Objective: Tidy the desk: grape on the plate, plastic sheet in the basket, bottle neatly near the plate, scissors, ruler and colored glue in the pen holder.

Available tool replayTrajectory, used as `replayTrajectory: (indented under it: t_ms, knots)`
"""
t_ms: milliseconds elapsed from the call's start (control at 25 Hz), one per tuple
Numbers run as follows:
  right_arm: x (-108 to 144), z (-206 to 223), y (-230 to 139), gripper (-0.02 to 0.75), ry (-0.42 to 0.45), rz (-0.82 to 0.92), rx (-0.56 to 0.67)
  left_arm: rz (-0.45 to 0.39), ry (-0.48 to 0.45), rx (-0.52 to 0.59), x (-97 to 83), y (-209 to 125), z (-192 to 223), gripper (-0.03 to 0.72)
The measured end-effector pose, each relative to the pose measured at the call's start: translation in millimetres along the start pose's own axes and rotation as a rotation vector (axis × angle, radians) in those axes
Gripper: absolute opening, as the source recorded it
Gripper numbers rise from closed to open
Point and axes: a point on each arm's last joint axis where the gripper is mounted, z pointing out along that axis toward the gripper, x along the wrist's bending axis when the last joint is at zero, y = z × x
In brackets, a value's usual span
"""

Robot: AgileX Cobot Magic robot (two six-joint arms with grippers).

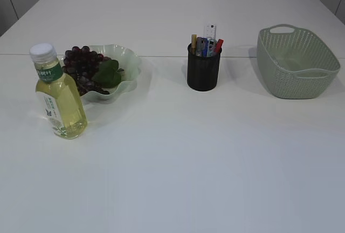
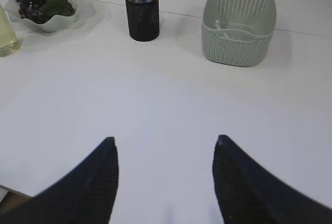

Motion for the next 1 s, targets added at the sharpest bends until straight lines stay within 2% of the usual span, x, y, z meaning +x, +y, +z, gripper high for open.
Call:
replayTrajectory:
  t_ms: [320,560,1000]
  knots:
    - [-2,2,-1,0.457,-0.018,-0.025,0.01,0.021,0.004,0.105,5.7,-26,38,0.432]
    - [0,22,-16,0.457,-0.014,-0.017,0.092,0.025,0.004,0.108,5.8,-27,39,0.432]
    - [1,34,-24,0.457,-0.007,-0.003,0.122,0.025,0.005,0.109,5.9,-27,39,0.43]
